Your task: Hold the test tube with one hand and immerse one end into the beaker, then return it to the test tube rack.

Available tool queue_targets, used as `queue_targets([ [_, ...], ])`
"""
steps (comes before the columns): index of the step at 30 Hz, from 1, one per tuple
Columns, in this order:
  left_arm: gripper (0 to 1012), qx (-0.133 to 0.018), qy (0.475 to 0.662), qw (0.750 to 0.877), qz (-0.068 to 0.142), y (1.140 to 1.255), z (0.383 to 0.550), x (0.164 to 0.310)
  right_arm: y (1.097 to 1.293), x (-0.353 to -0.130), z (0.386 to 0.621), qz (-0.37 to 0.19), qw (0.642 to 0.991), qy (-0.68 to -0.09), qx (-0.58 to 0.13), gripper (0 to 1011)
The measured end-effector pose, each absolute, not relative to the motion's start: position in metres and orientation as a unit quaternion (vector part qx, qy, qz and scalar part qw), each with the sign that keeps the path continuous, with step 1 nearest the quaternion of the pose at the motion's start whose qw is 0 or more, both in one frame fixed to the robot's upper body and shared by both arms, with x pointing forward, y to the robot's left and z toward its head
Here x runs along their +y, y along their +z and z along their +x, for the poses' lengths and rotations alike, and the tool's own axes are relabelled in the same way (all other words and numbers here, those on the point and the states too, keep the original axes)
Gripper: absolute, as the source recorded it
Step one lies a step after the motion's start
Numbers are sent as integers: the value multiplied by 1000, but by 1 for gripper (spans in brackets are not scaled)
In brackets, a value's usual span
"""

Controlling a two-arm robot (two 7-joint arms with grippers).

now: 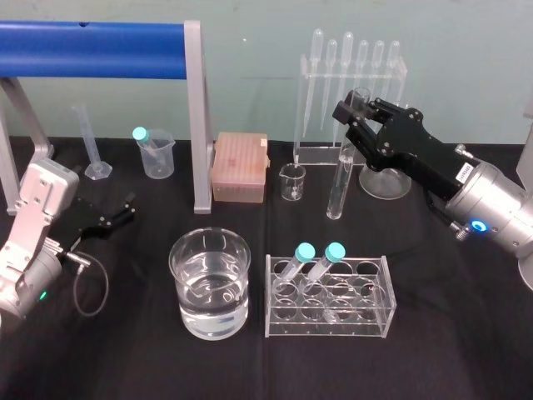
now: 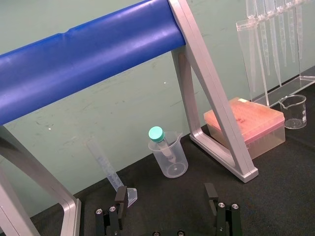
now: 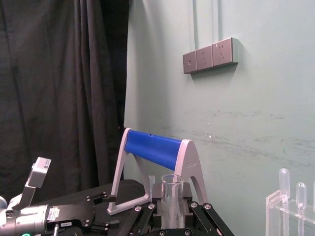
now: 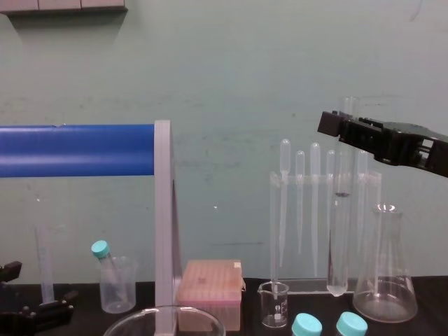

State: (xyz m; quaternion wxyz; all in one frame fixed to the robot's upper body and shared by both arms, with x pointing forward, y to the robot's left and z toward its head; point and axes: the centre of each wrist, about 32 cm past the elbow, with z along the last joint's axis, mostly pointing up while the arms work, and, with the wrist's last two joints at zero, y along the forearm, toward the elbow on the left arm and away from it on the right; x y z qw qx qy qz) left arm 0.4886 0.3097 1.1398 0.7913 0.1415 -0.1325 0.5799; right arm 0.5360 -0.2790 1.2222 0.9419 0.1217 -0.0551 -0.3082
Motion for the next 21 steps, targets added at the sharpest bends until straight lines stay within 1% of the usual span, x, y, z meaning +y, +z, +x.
queue_targets([
  [4, 1000, -132, 580, 791, 141, 1140, 489, 310, 1224, -278, 537, 125, 942, -306, -56, 228],
  [10, 1000, -132, 580, 791, 142, 1140, 489, 310, 1240, -265, 543, 163, 947, -268, -63, 228],
  [11, 1000, -132, 580, 791, 142, 1140, 489, 310, 1246, -260, 545, 174, 950, -252, -66, 228],
  [12, 1000, -132, 580, 791, 142, 1140, 489, 310, 1246, -260, 545, 174, 950, -252, -66, 229],
  [14, 1000, -132, 580, 791, 142, 1140, 489, 310, 1256, -248, 549, 188, 955, -218, -73, 228],
  [15, 1000, -132, 580, 791, 142, 1140, 489, 310, 1256, -248, 549, 188, 955, -218, -73, 228],
  [19, 1000, -132, 580, 791, 142, 1140, 489, 310, 1267, -227, 555, 199, 964, -163, -72, 228],
  [21, 1000, -132, 580, 791, 141, 1140, 489, 310, 1268, -217, 558, 198, 968, -140, -67, 228],
])
